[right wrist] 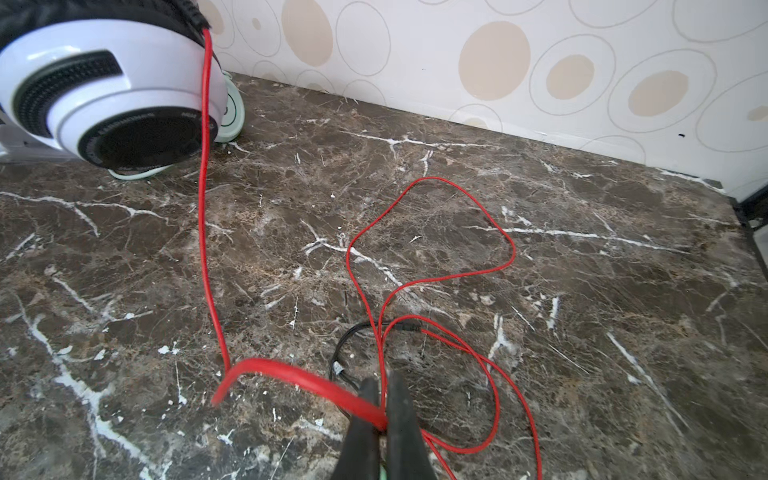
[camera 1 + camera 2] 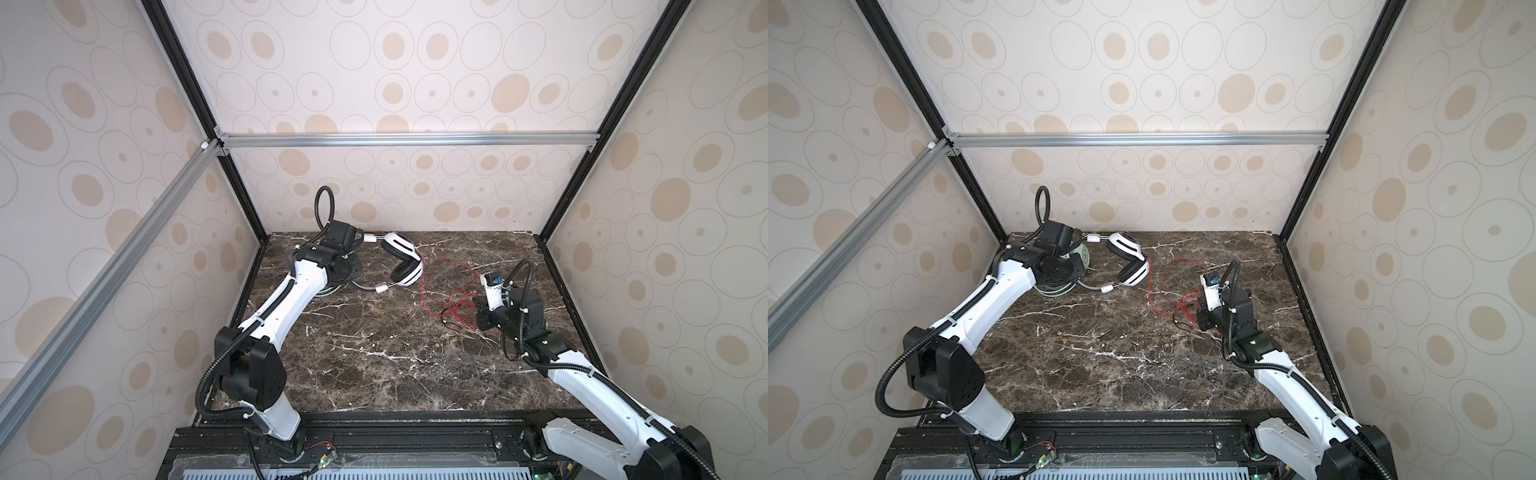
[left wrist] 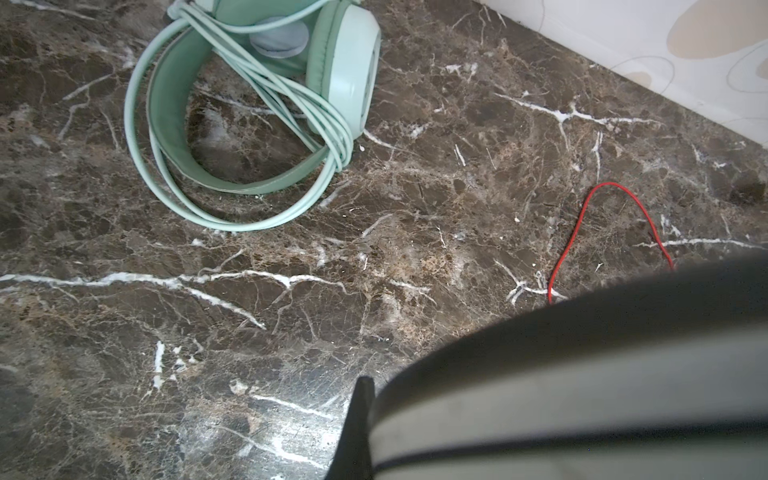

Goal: Wrap the headphones

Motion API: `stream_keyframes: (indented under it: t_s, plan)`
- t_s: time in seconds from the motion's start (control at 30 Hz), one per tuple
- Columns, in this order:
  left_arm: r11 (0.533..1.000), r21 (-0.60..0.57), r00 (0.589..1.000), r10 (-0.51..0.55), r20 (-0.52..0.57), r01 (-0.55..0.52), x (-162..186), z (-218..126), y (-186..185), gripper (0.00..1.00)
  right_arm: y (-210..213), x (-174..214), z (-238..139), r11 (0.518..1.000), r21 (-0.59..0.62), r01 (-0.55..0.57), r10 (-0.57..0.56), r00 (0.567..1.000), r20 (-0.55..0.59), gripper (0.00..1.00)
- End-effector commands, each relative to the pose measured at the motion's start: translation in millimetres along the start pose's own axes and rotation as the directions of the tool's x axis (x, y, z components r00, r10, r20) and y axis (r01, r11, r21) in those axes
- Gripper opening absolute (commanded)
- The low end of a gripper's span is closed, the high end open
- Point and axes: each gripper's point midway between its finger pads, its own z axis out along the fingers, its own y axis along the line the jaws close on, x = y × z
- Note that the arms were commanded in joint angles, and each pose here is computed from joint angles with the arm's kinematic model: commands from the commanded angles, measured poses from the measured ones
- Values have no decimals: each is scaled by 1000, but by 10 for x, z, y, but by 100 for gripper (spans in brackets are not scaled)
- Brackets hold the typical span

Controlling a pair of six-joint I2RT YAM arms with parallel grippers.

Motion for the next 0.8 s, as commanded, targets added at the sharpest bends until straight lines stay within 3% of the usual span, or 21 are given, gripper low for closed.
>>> stream_keyframes:
  t_s: [0.0,0.13,0.27,0.47,0.77]
  plan:
    - [1000,14,994,24,110,-26,-259,-52,-192,0,-10,-70,-119,1000,19,13,-13,999,32,0]
    - [998,21,998,58,39,-59,-93,158,-284,0,25,-225,-266,1000,-3,-4,5,999,49,0]
    - [997,38,997,74,-32,-73,20,306,-348,0,236,-298,-317,991,-127,-36,40,999,31,0]
    - [996,31,996,81,-35,-80,54,326,-352,0,347,-372,-306,979,-189,-81,88,996,31,0]
    - [996,50,995,82,-63,-79,123,361,-389,0,596,-653,-293,974,-225,-1,12,999,45,0]
